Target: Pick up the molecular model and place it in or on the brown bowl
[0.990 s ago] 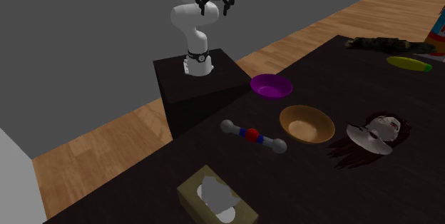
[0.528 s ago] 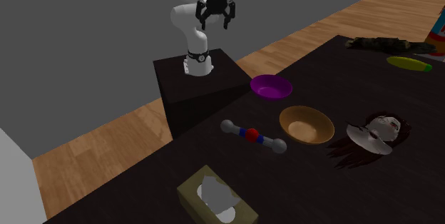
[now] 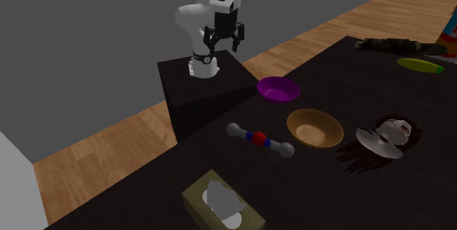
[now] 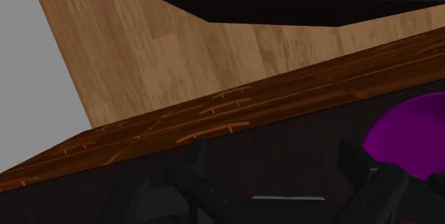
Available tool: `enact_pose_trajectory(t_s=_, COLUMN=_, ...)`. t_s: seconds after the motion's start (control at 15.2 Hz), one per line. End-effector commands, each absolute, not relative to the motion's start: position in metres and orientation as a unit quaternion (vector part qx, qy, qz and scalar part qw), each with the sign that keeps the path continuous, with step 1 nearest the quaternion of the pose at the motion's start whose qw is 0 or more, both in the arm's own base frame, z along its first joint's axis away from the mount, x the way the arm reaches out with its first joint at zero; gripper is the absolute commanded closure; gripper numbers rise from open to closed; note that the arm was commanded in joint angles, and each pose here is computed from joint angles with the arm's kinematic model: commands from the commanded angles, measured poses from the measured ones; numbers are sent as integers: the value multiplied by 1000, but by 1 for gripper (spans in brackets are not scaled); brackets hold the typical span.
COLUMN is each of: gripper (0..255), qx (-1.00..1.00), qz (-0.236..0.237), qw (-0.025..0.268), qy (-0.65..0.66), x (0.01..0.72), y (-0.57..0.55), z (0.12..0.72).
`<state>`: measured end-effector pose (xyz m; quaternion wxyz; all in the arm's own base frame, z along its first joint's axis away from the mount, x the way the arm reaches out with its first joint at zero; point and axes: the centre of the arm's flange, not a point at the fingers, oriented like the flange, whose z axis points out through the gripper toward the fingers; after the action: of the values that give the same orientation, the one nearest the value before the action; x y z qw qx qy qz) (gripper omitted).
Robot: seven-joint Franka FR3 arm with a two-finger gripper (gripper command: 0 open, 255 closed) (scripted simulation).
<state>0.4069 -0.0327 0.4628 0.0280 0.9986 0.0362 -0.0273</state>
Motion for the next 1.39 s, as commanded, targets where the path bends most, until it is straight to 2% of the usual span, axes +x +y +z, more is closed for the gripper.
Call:
enact_pose_trajectory(t_s=0.0, gripper=0, qx=998, qz=-21, qw=26, qy=52, x=425, y=-36, z=445)
enact_pose_trajectory(t_s=1.32, gripper=0, qx=979, qz=35, qw=0, qy=199, x=635, y=-40, z=311)
